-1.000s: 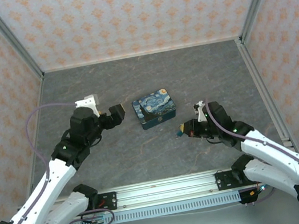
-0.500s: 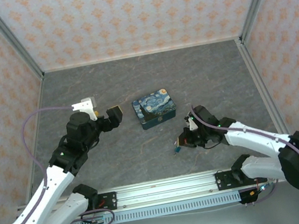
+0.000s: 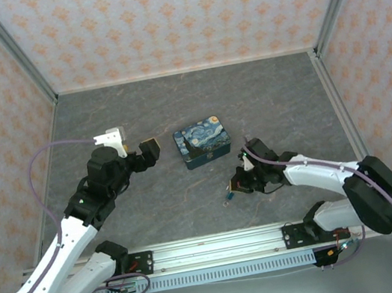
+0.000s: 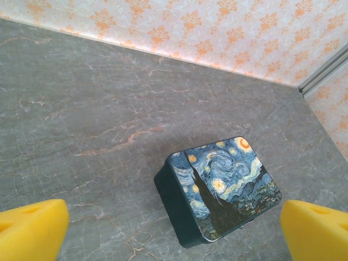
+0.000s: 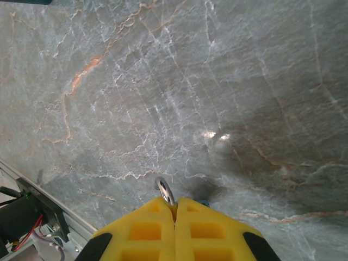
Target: Unlock the padlock with the key
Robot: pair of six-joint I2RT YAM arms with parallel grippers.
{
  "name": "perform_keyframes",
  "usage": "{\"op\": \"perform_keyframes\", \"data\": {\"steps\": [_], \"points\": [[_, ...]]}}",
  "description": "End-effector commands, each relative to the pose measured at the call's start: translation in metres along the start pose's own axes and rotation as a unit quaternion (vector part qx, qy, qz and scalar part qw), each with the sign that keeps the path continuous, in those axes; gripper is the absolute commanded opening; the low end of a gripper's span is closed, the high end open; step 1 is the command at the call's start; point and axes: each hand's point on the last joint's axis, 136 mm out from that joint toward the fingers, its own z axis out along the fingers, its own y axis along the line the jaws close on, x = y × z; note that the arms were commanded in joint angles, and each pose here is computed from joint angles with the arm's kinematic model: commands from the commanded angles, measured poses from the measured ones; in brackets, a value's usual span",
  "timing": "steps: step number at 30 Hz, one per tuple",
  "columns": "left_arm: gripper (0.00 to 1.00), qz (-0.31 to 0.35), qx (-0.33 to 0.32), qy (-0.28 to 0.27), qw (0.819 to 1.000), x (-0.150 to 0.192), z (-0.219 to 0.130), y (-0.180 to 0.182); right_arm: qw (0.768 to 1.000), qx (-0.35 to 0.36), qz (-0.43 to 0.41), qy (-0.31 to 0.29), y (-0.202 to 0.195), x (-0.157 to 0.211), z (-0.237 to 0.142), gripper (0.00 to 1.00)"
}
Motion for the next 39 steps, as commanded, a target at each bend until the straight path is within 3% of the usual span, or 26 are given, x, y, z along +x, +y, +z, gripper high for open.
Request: {"op": "perform_keyframes", "data": {"steps": [1,9,24,31,39], "points": [[1.00,0.011,-0.012,-0.008,1.000,-0.003,-0.002,0.004,1.000,-0.006,-0.013,-0.022,0.013,-0.014,0.000,0.00],[1.00,0.010,-0.016,-0.004,1.000,0.000,0.000,0.005,1.000,0.010,-0.010,-0.020,0.006,-0.016,0.006,0.03],[1.00,0.014,-0.025,-0.002,1.000,-0.001,-0.002,0.008,0.997,0.047,-0.016,-0.066,-0.002,-0.028,-0.010,0.31],[1.00,0.017,-0.031,-0.011,0.999,-0.004,-0.006,0.011,0.991,0.051,-0.037,-0.121,0.005,-0.044,-0.039,0.37],[0.99,0.027,-0.059,-0.060,0.996,-0.023,-0.015,0.020,0.971,0.046,-0.067,-0.226,0.016,-0.070,-0.094,0.44]]}}
